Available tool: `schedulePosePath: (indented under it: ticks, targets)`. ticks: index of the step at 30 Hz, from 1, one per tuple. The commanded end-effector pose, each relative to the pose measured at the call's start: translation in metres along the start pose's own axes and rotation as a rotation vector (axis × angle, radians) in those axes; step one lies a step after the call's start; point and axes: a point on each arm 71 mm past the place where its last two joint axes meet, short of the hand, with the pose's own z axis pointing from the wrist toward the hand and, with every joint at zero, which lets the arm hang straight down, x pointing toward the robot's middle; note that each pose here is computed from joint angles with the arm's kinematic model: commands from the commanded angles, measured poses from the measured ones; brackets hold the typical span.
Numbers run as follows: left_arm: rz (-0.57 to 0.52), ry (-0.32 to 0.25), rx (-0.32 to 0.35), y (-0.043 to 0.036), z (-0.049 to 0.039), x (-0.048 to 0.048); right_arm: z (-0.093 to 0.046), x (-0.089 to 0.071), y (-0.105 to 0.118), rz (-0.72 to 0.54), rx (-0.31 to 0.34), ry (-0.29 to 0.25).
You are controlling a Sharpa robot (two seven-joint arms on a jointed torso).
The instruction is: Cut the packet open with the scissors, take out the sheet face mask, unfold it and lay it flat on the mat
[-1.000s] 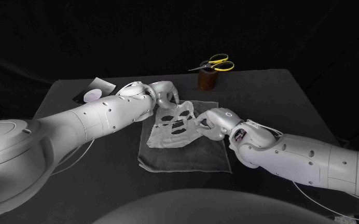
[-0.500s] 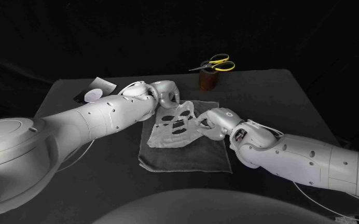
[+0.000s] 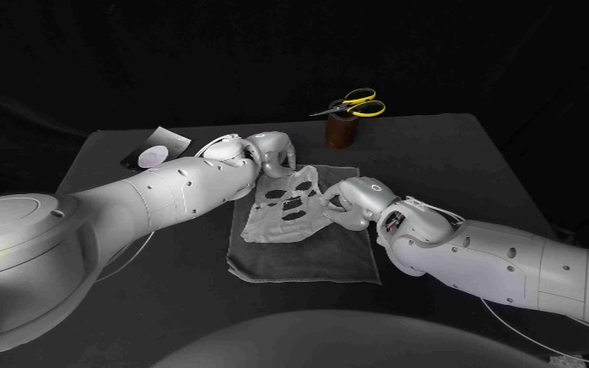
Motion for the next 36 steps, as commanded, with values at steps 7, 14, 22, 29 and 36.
schedulePosePath:
  ticks: [7,14,22,29,36]
  targets:
    - [0.016,-0.031,0.031,-0.0039,-0.0007,0.0048,-0.005,0.012,-0.013,-0.025,0.080,0.086]
    - [0.020,-0.116,0.067,-0.0065,-0.0022,-0.0011,-0.005,0.012,-0.013,-0.026,0.083,0.084]
    - [0.023,-0.177,0.072,-0.0039,-0.0047,-0.0065,-0.005,0.012,-0.014,-0.027,0.087,0.084]
    - [0.030,-0.176,0.048,0.0028,-0.0064,-0.0081,-0.006,0.012,-0.015,-0.029,0.090,0.086]
    - [0.021,-0.174,0.012,0.0120,-0.0065,-0.0099,-0.006,0.012,-0.015,-0.029,0.092,0.084]
